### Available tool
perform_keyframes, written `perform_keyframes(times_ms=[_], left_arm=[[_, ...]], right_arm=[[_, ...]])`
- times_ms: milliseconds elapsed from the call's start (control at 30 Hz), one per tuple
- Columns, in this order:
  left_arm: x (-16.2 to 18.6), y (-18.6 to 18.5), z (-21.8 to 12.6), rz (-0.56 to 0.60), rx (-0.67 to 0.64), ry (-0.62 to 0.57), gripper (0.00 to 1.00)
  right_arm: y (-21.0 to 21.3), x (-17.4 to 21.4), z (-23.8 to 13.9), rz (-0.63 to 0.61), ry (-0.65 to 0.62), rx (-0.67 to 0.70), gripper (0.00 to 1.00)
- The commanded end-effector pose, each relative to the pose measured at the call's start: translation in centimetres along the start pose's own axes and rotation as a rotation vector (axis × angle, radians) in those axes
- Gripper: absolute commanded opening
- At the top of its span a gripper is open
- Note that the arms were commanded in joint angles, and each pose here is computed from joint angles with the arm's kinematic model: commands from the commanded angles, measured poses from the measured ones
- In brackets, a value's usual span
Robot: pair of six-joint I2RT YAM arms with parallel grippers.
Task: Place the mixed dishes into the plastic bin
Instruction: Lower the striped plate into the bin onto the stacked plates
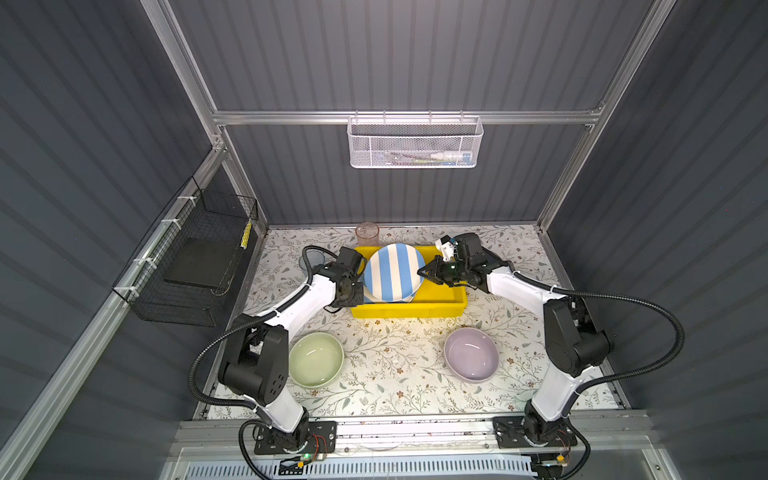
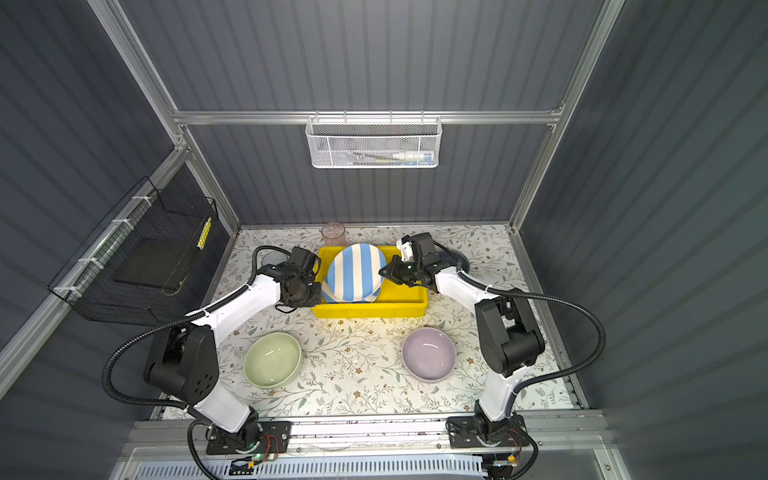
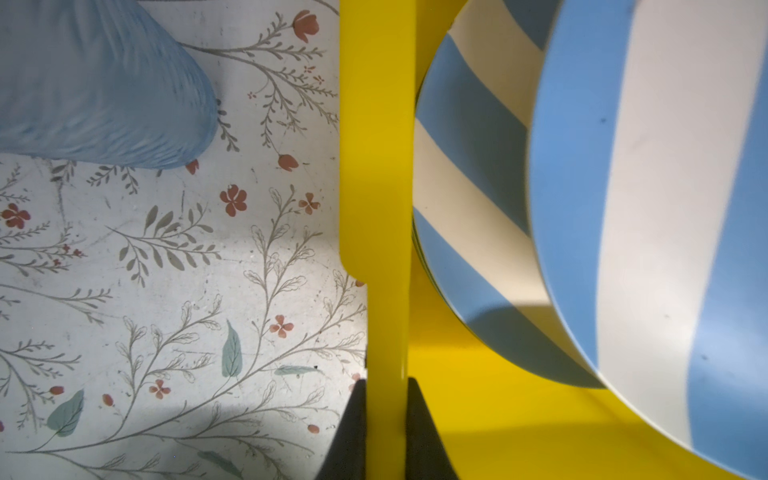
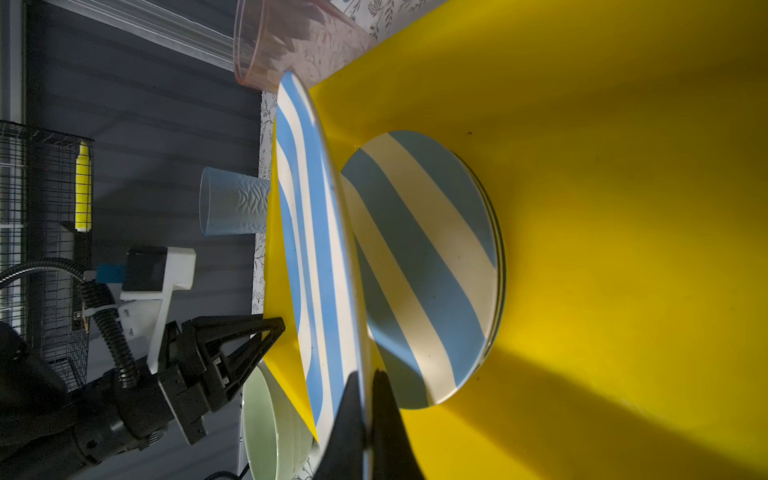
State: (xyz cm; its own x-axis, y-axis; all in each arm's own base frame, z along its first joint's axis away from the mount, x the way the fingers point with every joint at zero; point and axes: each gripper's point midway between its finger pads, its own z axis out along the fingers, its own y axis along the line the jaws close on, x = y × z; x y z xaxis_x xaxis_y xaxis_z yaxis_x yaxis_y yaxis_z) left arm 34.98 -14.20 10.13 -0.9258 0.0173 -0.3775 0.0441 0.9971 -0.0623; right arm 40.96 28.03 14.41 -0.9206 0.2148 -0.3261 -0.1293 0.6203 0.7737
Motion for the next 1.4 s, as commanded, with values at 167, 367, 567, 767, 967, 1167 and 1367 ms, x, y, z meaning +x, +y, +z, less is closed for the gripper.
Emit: perform_keyframes(times_ms=[167, 367, 567, 767, 967, 1167, 1367], left_arm=[[0.4, -0.3, -0.4, -0.034, 0.028, 0.025, 0.11], [0.9, -0.3, -0.7, -0.048, 0.039, 0.031, 0.09], [1.2, -0.4, -0.9, -0.057, 0.054, 0.033, 0.09], [1.3, -0.4, -1.0, -0.056, 0.059, 0.032, 0.09], [1.4, -0.5, -1.0, -0.052, 0.061, 0.035, 0.09], [1.4, -0.4, -1.1, -0.048, 0.059, 0.033, 0.09], [1.4, -0.5, -1.2, -0.042, 0.069, 0.025, 0.09]], right_arm=[[2.0, 0.8, 2.6, -0.013, 0.043, -0.094, 0.00], [1.6, 1.4, 3.8, 0.004, 0.062, -0.101, 0.00], [0.8, 2.3, 4.5, 0.018, 0.086, -0.090, 0.05], [0.6, 2.9, 4.3, -0.023, 0.101, -0.057, 0.23], [0.5, 3.2, 4.2, -0.086, 0.110, 0.035, 0.29], [0.0, 4.0, 3.5, -0.174, 0.132, 0.185, 0.39], [-0.4, 3.8, 2.9, -0.234, 0.117, 0.291, 0.43]])
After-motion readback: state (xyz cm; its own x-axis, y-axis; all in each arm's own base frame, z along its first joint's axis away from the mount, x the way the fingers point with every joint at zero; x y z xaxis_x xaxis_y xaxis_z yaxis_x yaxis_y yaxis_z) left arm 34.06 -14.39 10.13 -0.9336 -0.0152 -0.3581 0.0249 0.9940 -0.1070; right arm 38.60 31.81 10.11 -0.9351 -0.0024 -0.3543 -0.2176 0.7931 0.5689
